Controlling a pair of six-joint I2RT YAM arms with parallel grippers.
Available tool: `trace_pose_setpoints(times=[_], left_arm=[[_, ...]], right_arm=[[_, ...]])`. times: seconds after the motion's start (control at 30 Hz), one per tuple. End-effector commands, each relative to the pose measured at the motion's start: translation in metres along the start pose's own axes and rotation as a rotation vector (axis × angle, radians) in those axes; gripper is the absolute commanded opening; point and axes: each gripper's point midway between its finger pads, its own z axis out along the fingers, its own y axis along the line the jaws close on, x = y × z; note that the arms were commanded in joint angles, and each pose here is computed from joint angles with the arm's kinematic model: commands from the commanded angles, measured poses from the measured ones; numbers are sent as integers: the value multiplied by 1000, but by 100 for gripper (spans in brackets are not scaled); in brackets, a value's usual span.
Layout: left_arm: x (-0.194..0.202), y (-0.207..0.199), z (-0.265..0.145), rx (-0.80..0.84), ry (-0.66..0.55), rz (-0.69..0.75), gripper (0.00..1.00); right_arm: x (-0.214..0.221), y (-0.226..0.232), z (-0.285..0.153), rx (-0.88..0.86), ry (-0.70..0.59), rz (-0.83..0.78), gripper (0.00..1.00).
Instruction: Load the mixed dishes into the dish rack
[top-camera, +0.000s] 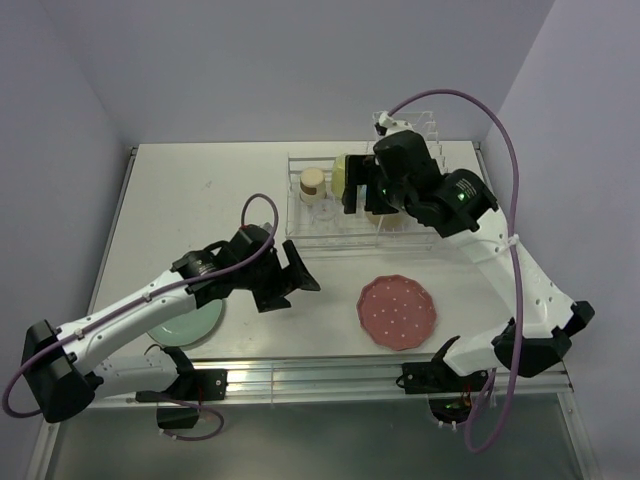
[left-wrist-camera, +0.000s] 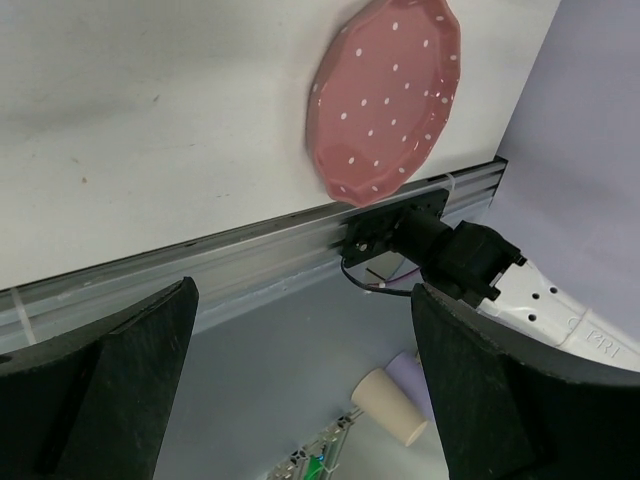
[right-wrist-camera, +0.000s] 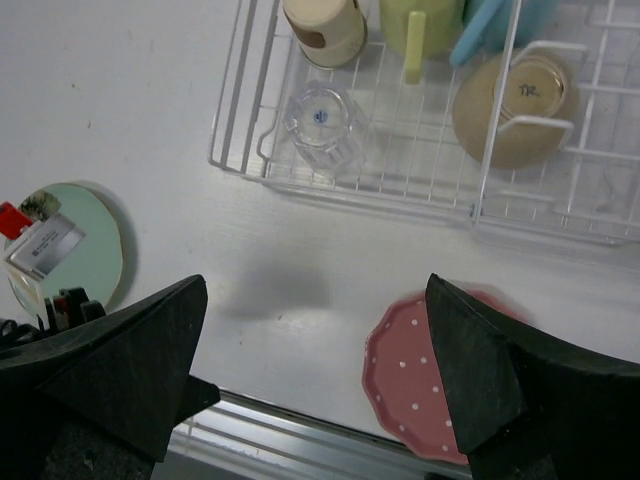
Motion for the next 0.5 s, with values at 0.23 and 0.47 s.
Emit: trace_pose_setpoints(times=[0.23,0.47], left_arm=[[9,-28,0,65,15,85,94],[19,-31,14,53,78,130,94]], right_arm=[[17,-12,-9,13,10,42,97],[29,-16,-20,-29,29,119,98]])
